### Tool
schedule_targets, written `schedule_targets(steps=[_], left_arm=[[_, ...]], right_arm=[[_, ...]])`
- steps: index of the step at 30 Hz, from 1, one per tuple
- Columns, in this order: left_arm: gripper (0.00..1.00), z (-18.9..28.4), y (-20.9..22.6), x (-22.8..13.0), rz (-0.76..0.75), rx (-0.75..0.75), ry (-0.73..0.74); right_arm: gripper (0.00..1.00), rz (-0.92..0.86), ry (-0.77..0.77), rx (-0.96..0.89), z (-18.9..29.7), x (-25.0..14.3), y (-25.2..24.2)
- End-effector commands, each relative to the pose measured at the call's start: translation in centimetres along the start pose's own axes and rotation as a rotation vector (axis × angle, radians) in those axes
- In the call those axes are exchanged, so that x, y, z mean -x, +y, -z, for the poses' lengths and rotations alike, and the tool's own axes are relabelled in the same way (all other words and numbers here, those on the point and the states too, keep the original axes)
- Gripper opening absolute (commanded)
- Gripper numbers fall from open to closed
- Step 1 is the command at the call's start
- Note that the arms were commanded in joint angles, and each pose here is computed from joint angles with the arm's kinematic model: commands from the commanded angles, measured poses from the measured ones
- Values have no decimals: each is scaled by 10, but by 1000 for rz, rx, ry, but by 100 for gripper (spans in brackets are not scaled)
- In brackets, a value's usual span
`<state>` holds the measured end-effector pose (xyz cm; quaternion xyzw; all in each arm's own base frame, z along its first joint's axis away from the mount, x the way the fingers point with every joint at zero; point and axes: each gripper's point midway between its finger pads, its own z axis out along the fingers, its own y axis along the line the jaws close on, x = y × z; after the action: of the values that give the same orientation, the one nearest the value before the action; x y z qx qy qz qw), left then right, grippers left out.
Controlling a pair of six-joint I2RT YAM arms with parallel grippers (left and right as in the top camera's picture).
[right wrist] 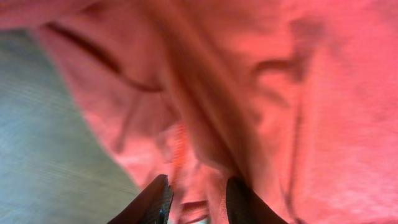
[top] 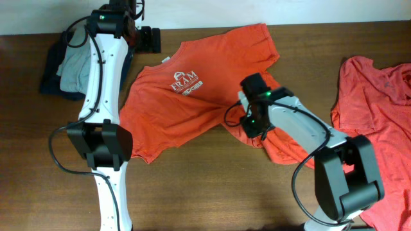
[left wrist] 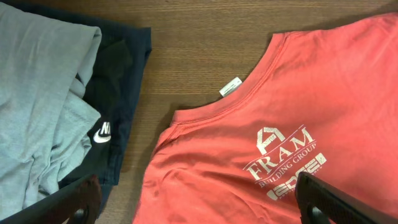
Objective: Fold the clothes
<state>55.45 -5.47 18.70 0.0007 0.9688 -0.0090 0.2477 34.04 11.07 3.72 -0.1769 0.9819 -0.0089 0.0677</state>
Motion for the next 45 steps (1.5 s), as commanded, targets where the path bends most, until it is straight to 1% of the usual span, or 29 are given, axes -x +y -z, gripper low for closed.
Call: schedule_targets(steps=[1,4,13,16,24,29,34,37,39,40,41,42,45], left_arm=[[99,17,1,8,8,3,-40],[99,17,1,8,8,3,-40],[99,17,1,8,8,3,-40],[99,17,1,8,8,3,-40],[99,17,1,8,8,3,-40],[99,17,1,8,8,4,-40],[99,17,1,8,8,3,-40],[99,17,1,8,8,3,-40],[99,17,1,8,8,3,-40],[99,17,1,8,8,4,-40],[99,17,1,8,8,3,-40],[99,17,1,8,8,3,-40],[99,17,1,8,8,4,-40]], right_arm=[[35,-53,-1,-32,-3,0,-20],[35,-81,-9,-15,-4,1,-27],[35,-73,-8,50,-2,0,-14],[35,-73,-26,103,6,2,-5],[35,-71,-117,154,40,10,2],[35,-68,-114,238,45,8,17],[36,-101,-107,251,45,7,19],[50,-100,-104,255,45,6,20],[64,-100,-97,276,45,4,23],[81,-99,-96,296,45,4,27],[92,-94,-95,320,45,3,30],[100,-89,-96,348,46,3,35],[99,-82,-101,433,47,2,49]])
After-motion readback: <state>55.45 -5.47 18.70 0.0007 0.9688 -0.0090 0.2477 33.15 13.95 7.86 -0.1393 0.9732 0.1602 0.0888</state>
